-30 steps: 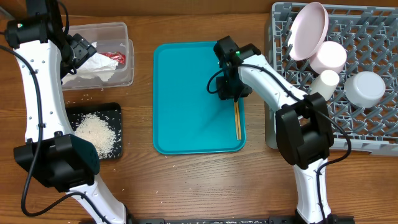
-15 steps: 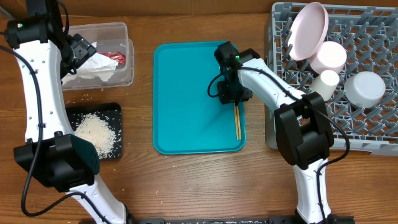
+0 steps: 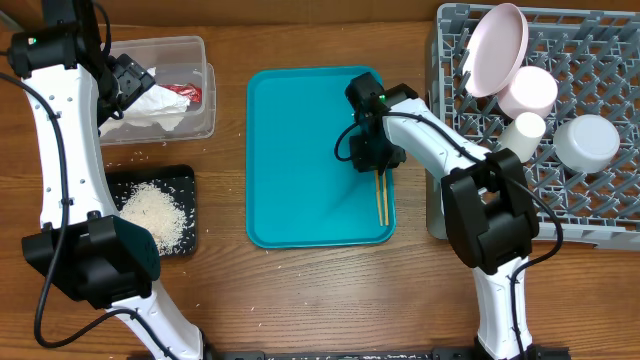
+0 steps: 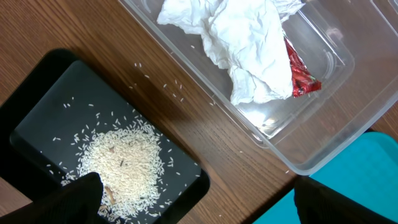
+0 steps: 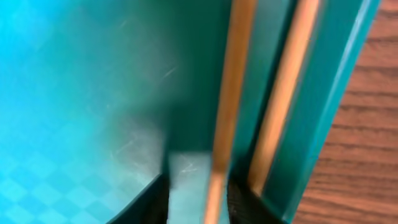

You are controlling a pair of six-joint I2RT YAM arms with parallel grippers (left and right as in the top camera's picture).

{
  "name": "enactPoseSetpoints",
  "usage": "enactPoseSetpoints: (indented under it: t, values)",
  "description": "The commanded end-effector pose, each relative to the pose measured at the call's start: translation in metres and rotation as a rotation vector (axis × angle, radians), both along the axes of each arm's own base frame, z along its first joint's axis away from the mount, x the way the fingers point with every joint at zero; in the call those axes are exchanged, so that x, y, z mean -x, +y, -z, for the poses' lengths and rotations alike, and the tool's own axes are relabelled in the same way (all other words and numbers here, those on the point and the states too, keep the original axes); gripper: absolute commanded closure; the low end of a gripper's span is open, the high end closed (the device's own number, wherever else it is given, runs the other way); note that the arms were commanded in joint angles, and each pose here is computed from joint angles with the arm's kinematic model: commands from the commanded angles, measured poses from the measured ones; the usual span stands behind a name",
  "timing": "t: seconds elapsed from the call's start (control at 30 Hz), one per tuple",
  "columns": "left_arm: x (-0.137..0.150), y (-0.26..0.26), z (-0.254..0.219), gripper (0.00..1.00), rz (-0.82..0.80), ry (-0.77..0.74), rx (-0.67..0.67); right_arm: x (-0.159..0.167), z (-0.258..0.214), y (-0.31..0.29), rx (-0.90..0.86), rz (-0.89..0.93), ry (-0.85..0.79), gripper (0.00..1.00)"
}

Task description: Sort waste into correct bins and load items into the dishwasher

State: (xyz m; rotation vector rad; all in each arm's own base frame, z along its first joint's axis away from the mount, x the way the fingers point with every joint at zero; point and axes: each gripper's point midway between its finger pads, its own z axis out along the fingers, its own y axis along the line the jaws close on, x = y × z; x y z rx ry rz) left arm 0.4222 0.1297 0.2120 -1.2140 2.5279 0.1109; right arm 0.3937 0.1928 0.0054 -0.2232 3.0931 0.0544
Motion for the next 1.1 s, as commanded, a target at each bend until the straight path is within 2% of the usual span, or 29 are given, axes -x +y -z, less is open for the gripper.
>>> enactPoseSetpoints:
  t: [0.0,0.13,0.3,0.47,0.73,0.9,1.07]
  values:
    - [0.000,-0.002,-0.017,0.00,0.002,-0.045,-0.006,0.006,0.003,0.002,-0.018,0.002,0.019,0.85]
    - [0.000,-0.002,-0.017,0.00,0.002,-0.045,-0.006,0.001,-0.007,0.013,-0.068,-0.001,0.016,0.96]
    - [0.000,-0.002,-0.017,0.00,0.002,-0.045,-0.006,-0.019,-0.042,0.022,-0.107,0.001,-0.041,0.96]
    - [0.000,-0.002,-0.017,0.00,0.002,-0.045,-0.006,-0.059,-0.106,0.017,-0.150,0.037,-0.171,0.96]
    - [0.000,-0.002,-0.017,0.00,0.002,-0.045,-0.006,-0.114,-0.188,-0.078,-0.113,0.182,-0.373,0.96]
    - [0.000,-0.002,-0.017,0.00,0.002,-0.045,-0.006,-0.124,-0.190,-0.143,-0.086,0.160,-0.385,0.96]
    - [0.000,-0.002,-0.017,0.00,0.002,-0.045,-0.006,-0.124,-0.185,-0.179,-0.076,0.160,-0.374,0.96]
